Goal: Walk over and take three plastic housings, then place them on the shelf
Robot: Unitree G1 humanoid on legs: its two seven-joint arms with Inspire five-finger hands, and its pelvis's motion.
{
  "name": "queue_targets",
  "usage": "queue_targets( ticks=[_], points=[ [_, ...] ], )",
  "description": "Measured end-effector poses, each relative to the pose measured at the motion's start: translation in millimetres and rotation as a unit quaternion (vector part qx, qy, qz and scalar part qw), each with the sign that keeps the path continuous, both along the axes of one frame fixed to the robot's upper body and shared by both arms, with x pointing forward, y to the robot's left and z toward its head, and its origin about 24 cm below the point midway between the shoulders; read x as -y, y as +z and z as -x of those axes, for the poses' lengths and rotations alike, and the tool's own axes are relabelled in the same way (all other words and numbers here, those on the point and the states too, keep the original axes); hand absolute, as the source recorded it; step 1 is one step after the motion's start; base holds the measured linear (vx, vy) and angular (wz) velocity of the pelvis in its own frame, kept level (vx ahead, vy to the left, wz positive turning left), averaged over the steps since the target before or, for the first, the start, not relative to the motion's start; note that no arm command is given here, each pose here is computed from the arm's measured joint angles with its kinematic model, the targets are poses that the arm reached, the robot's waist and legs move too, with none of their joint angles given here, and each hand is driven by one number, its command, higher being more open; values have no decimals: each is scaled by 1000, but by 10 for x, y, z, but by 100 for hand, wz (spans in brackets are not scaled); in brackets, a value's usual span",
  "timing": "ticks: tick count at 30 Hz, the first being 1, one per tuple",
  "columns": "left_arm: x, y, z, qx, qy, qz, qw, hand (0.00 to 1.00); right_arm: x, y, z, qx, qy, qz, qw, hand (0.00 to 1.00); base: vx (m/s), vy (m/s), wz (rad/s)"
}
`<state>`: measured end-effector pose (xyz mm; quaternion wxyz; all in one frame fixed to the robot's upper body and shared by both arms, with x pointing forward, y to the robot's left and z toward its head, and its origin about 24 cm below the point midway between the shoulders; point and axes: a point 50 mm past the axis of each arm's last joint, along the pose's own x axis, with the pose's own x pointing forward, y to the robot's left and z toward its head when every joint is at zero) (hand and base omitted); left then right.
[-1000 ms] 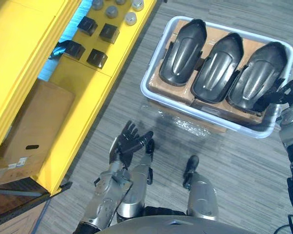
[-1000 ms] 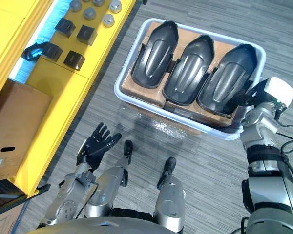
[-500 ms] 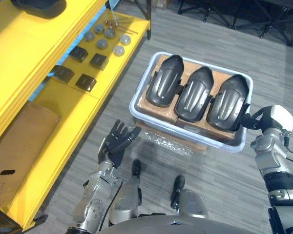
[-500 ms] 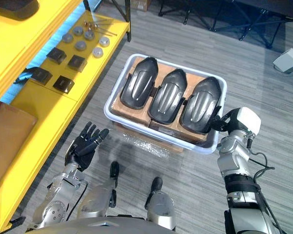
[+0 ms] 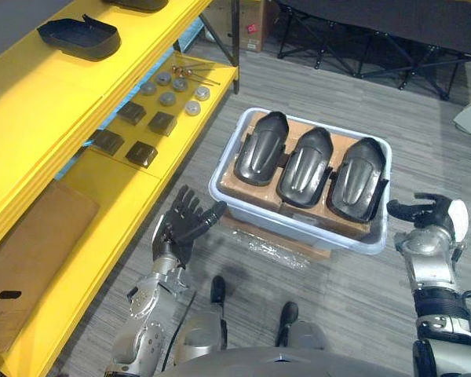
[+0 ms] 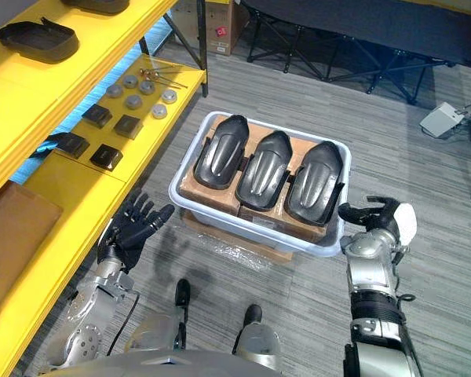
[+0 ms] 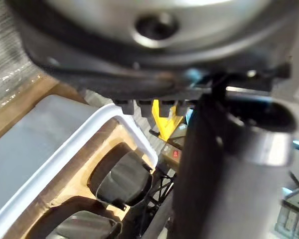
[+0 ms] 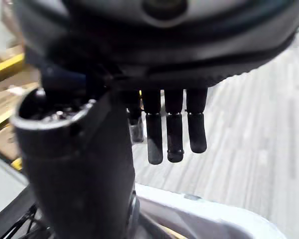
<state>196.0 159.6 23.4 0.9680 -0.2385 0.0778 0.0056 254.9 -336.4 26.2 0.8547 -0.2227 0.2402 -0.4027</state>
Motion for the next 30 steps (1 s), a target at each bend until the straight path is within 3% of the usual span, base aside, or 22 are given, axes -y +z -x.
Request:
queue_targets(
  ticks=[7,14,22,30],
  points=[
    [199,129,-126,41,-46,12,998,100,6,5,-139,12,-38,-31,999,100,-20,-5,-1],
    [252,160,-170,48,-56,17,997,100,171,565,-497,93,-59,-11,994,100,1,-44,6],
    [388,63,-152,30,-78,26,996,100,331,1130,-677,143,-59,34,987,100,23,-54,7],
    [568,-79,-162,-4,-104,42,994,100,466,1276,-743,80,-62,37,994,100,-17,-37,3]
  ],
)
